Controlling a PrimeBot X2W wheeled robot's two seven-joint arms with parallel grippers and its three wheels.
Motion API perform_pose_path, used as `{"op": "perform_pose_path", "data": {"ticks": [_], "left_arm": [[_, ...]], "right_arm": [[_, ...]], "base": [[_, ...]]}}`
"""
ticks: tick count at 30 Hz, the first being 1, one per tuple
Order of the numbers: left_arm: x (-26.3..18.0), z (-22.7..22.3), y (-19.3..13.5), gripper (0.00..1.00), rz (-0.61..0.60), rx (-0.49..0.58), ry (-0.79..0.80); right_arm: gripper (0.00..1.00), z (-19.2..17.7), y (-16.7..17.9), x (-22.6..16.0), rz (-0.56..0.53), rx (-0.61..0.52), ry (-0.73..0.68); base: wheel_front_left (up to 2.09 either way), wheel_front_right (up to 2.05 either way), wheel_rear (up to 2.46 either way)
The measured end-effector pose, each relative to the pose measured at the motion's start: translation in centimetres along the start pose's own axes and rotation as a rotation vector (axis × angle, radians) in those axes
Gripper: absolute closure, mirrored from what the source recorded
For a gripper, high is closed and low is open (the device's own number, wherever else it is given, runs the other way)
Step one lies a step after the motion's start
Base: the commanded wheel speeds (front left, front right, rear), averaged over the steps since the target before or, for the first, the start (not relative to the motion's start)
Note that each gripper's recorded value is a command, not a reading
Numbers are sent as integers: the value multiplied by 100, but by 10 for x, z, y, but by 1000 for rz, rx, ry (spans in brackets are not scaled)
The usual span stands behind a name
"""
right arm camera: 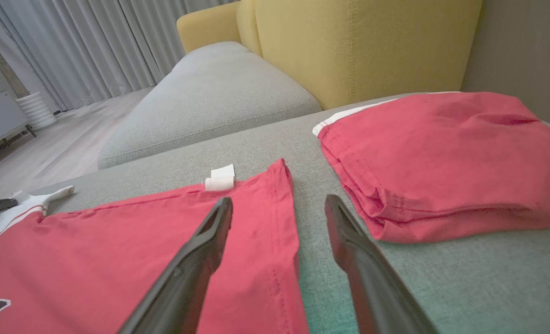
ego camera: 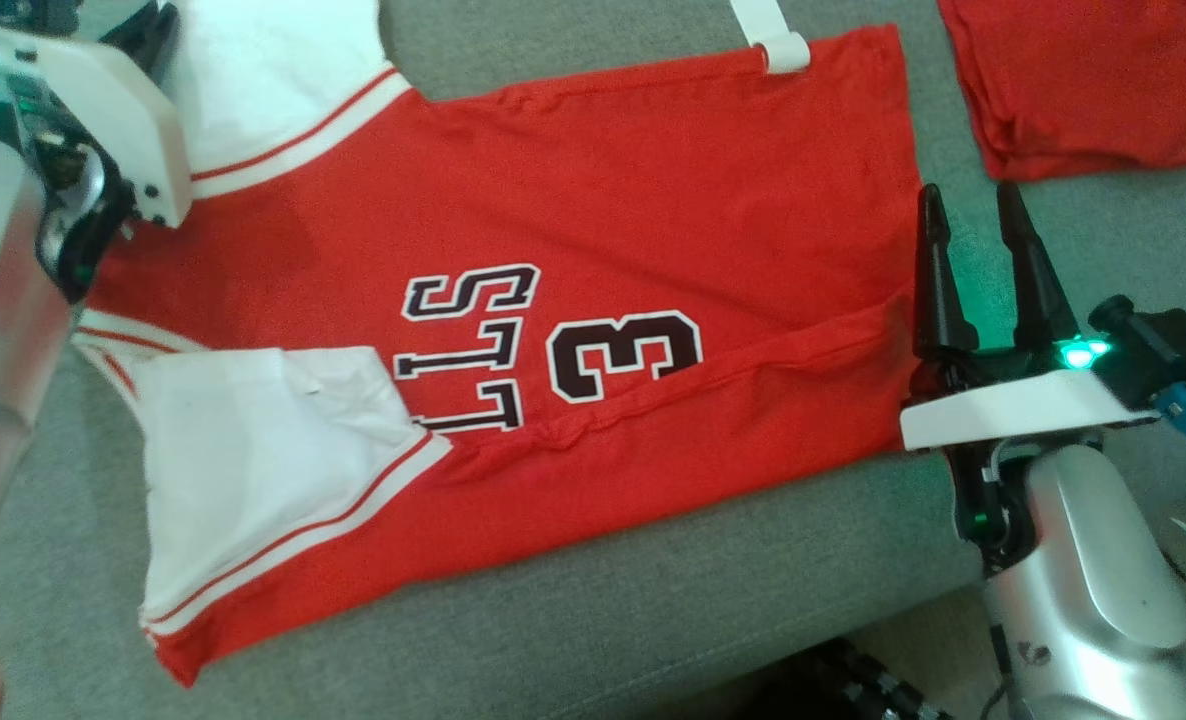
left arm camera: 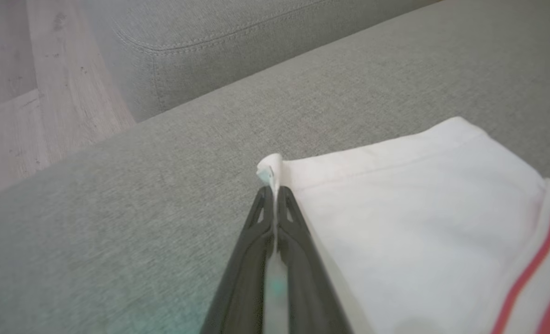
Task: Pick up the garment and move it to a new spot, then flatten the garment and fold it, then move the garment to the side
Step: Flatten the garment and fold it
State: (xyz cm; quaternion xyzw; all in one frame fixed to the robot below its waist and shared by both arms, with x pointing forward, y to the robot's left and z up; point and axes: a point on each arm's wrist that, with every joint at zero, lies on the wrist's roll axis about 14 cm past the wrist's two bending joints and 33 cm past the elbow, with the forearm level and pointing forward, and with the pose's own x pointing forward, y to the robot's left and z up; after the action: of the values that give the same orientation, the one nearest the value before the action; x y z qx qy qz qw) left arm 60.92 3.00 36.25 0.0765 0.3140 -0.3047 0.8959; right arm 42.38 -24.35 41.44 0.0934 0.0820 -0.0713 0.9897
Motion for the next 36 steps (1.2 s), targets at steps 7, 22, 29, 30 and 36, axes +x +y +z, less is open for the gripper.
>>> {"op": "perform_pose_path", "data": {"ticks": [7,22,29,30,36], "left_arm": [[-32,31,-19,100,-14,46,-188],[-132,42,-40,100,-4,92,-402],[-157,20,-51,100,-8,83,-392],[-159,20,-51,100,-8,83,-392],[-161,21,-51,100,-14,90,-388]], "right_arm": [[0,17,6,1,20,-45,-30],[0,69,46,59,78,-203,31],[0,24,31,78,20,-231,270],[0,18,28,80,9,-233,302],[0,-9,14,87,-22,-271,421]], "base": [[0,0,0],[0,0,0],[0,0,0],[0,0,0],[0,0,0]]}}
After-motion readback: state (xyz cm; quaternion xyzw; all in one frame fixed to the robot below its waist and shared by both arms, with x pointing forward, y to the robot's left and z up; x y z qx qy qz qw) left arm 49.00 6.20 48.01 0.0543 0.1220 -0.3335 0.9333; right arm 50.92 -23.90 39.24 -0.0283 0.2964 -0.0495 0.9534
